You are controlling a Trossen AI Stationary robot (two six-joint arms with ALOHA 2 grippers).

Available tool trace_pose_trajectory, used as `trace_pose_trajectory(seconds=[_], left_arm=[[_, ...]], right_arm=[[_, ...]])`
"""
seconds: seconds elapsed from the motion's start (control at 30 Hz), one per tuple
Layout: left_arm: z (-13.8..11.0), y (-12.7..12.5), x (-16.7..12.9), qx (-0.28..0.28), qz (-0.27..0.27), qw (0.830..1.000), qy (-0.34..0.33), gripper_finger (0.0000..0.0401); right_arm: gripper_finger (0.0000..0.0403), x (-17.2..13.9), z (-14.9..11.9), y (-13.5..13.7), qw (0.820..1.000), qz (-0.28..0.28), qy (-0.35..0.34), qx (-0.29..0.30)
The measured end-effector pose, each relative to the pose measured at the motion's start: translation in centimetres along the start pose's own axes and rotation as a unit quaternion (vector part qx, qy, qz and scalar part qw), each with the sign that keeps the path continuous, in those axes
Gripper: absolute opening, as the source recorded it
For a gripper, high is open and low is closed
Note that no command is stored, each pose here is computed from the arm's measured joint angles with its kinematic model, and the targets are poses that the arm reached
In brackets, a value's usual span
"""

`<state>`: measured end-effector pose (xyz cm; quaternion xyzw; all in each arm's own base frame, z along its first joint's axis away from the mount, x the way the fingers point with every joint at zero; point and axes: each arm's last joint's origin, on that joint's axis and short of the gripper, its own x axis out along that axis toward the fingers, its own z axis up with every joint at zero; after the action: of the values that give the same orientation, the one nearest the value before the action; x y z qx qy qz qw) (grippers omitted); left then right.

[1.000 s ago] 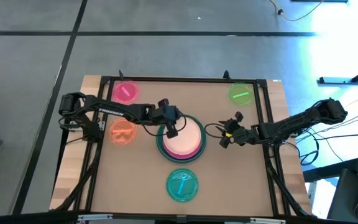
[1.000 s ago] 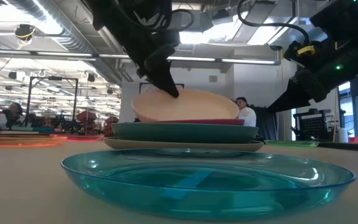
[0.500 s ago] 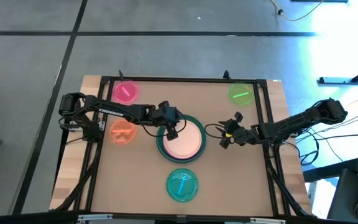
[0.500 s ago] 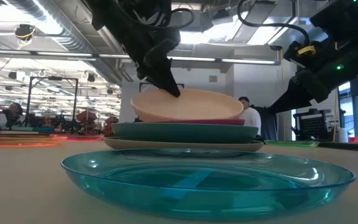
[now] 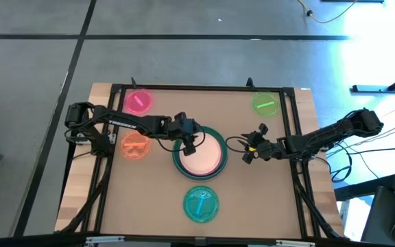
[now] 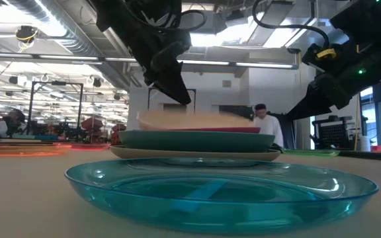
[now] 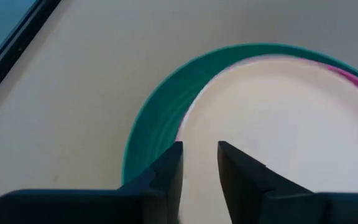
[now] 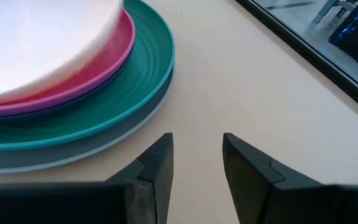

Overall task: Stack plastic plates
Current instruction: Stack the white plate on top of the pink plate, then stack the orange plate on top of the white plate

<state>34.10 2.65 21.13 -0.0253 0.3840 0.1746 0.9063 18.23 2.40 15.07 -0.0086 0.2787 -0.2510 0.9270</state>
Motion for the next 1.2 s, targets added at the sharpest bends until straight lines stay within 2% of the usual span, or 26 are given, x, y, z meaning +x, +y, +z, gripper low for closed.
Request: trace_pose_trajectory(seconds=[0.17,0.4,0.53,0.73,0.97,1.2], left_arm=[[-0.2,0.1,-0.4,0.004,0.001,1.0,0.012,0.0095],[-0.5,-0.7,-4.1,0.0,0.003,0.999,0.032,0.0095],[-2.4,-1.3,-5.9,-0.028,0.029,0.993,0.111,0.0095],[-5.2,-1.8,-7.2,-0.077,0.088,0.967,0.225,0.0095],[-7.3,-3.0,-7.5,-0.082,0.12,0.96,0.239,0.0095],[-11.1,-3.1,-7.0,-0.101,0.151,0.945,0.273,0.0095]], right_arm=[[0.0129,0.0,0.0,0.0,1.0,0.0,0.0,0.0],[0.0129,0.0,0.0,0.0,1.0,0.001,-0.001,0.001],[0.0129,0.0,0.0,0.0,1.0,0.001,-0.001,0.001],[0.0129,0.0,0.0,0.0,1.0,0.0,-0.001,0.003],[0.0129,0.0,0.0,0.0,1.0,0.001,-0.001,0.013],[0.0129,0.0,0.0,0.0,1.0,0.001,-0.001,0.013]])
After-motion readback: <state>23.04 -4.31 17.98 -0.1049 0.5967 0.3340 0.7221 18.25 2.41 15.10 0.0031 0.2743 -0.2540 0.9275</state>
